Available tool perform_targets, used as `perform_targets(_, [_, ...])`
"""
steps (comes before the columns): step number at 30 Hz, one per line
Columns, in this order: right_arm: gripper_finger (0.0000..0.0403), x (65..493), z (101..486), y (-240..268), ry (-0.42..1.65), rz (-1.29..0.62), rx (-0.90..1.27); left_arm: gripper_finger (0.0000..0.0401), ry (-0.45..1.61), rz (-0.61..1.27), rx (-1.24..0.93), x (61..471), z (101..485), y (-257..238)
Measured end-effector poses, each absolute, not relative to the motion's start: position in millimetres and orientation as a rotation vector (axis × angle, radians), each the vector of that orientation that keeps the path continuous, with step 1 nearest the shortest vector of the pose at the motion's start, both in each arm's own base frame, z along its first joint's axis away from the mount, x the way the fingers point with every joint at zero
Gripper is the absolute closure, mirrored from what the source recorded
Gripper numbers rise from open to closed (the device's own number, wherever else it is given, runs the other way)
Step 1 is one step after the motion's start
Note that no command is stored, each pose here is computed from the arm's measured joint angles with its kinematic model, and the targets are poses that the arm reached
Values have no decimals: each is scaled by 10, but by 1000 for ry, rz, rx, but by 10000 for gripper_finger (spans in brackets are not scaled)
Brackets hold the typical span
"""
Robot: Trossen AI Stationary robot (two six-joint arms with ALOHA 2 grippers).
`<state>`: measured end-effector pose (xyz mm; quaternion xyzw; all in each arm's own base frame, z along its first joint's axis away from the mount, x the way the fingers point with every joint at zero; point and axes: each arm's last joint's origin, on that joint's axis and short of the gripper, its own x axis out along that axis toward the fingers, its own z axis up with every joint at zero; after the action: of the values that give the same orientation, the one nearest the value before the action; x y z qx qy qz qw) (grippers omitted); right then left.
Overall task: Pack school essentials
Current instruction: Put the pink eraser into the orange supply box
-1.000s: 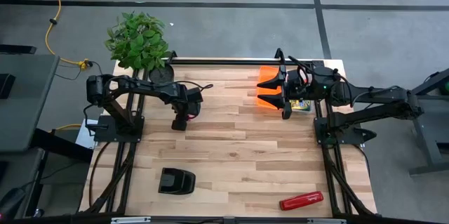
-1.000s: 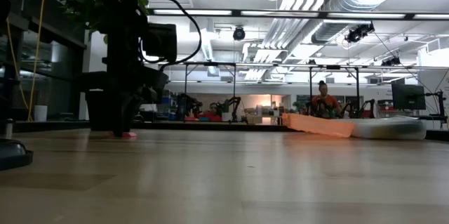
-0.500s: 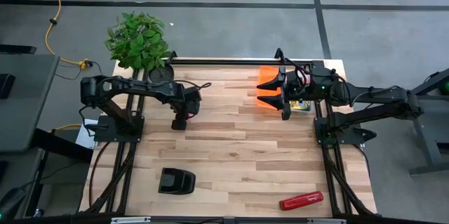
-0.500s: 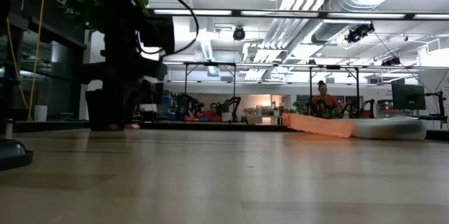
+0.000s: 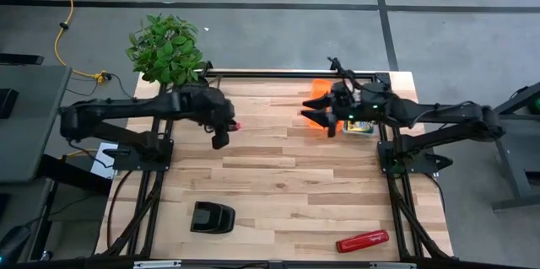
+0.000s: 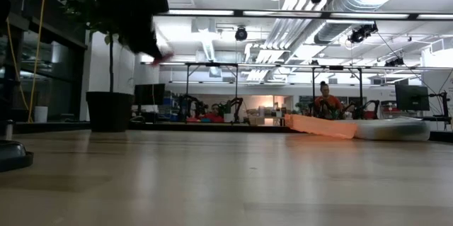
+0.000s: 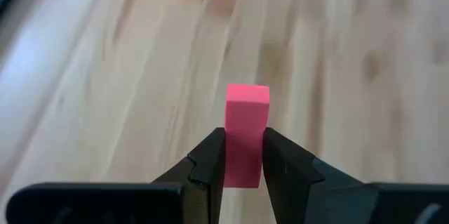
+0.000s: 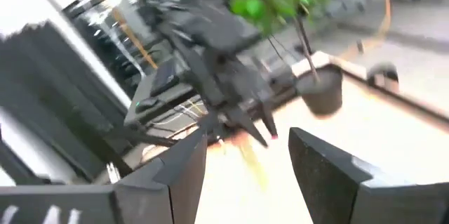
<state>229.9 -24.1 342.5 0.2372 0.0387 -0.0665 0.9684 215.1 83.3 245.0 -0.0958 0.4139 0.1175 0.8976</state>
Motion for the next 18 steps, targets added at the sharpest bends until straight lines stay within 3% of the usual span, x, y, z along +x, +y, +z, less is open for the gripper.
perform_targets(4, [208, 2491, 3269, -266, 118, -170, 639, 324, 706, 236, -192, 2115, 2707, 707])
perform_targets(9, [208, 2732, 3195, -259, 65, -85, 663, 324, 567, 240, -131, 2187, 3166, 598])
perform_targets(18, [208, 3016, 3288, -265, -15, -2, 801, 324, 408, 313, 24, 2409, 3819, 463])
